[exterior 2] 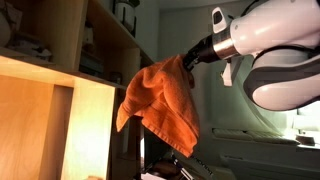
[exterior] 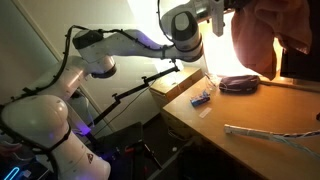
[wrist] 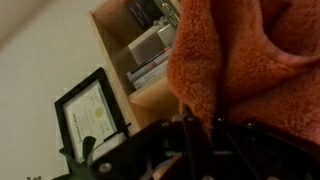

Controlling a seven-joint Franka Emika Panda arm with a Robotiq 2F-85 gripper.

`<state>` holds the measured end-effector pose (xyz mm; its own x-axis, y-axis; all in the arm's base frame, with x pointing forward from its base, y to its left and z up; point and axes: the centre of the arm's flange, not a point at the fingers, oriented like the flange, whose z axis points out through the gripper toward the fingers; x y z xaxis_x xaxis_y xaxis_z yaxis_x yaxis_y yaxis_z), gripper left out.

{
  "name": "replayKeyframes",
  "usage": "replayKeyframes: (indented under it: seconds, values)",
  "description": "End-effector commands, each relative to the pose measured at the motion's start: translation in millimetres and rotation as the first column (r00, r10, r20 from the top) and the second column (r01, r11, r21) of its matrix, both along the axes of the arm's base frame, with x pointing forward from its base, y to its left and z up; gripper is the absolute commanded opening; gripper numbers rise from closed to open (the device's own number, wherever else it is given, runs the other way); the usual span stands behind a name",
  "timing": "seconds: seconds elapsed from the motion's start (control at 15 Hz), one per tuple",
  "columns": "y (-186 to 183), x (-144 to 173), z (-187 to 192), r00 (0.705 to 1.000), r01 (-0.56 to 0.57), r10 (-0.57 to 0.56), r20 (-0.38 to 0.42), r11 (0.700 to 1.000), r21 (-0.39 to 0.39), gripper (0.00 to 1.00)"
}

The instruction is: Pick up the towel and wipe the screen of the computer monitor

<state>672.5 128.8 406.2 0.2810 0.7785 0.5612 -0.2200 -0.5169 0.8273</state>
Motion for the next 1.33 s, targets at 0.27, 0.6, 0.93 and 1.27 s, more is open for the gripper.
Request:
replayKeyframes:
  seconds: [0.27,0.6,0.93,1.27]
  values:
    - [-4.4,-0.4,-4.2,1.0,0.01,-0.01,0.0,1.0,-0.002,0.09]
    - [-3.0,-0.2,-5.9,1.0,-0.006,0.006,-0.001,1.0,0.003,0.02]
    - [-10.3,11.8,10.0,1.0,0.015,-0.015,0.016,1.0,-0.003,0.02]
    - [-25.9,26.2,45.9,0.998,0.027,-0.026,0.05,0.999,-0.025,0.02]
